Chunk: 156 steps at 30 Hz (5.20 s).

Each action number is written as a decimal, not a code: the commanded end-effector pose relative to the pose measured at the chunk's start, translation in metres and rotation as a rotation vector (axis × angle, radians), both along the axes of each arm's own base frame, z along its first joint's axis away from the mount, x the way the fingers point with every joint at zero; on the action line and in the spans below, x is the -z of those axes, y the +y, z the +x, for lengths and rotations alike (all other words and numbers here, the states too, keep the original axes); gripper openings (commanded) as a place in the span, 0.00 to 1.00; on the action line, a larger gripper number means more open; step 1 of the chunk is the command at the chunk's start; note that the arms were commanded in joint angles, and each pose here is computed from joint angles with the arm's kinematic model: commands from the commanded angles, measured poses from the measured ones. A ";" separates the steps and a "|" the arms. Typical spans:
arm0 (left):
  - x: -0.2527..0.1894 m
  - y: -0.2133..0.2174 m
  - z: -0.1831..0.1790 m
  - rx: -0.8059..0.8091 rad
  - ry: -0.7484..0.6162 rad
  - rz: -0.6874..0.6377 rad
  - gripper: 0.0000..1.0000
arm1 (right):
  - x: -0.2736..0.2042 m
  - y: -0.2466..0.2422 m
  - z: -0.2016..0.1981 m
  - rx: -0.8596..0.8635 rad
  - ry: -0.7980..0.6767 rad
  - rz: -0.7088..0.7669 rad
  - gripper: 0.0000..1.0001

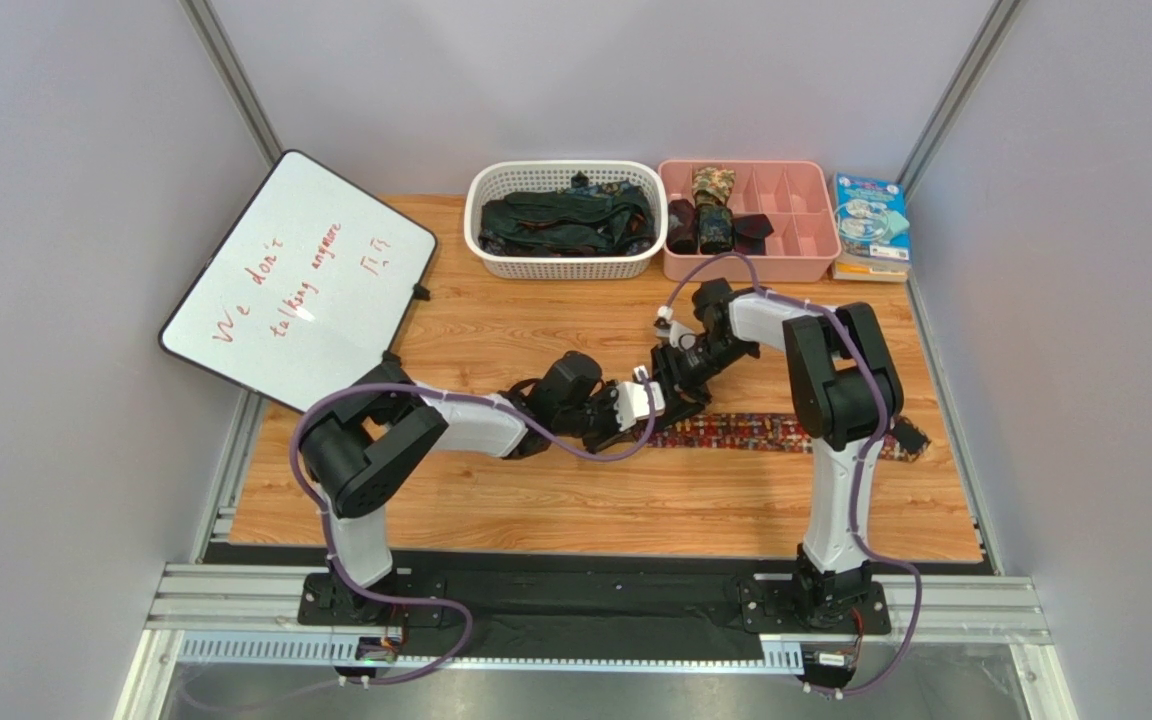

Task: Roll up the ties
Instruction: Roll the tie at the center of the board.

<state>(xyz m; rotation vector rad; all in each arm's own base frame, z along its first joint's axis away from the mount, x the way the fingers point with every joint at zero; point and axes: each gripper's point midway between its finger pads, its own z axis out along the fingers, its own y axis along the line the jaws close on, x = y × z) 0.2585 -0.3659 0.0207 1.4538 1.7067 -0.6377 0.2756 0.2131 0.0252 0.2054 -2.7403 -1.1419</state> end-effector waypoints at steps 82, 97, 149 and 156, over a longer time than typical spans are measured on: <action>-0.029 -0.008 0.012 0.002 0.011 -0.336 0.85 | 0.050 -0.034 -0.008 0.110 0.178 -0.006 0.00; -0.002 -0.019 0.007 0.111 -0.051 -0.336 0.59 | 0.056 -0.035 -0.015 0.057 0.220 -0.011 0.00; 0.030 0.037 -0.002 0.056 0.215 0.451 0.06 | -0.013 0.026 0.033 0.097 -0.049 0.263 0.45; 0.028 0.025 0.000 0.029 0.253 0.384 0.11 | 0.006 0.018 0.018 0.076 0.001 0.213 0.19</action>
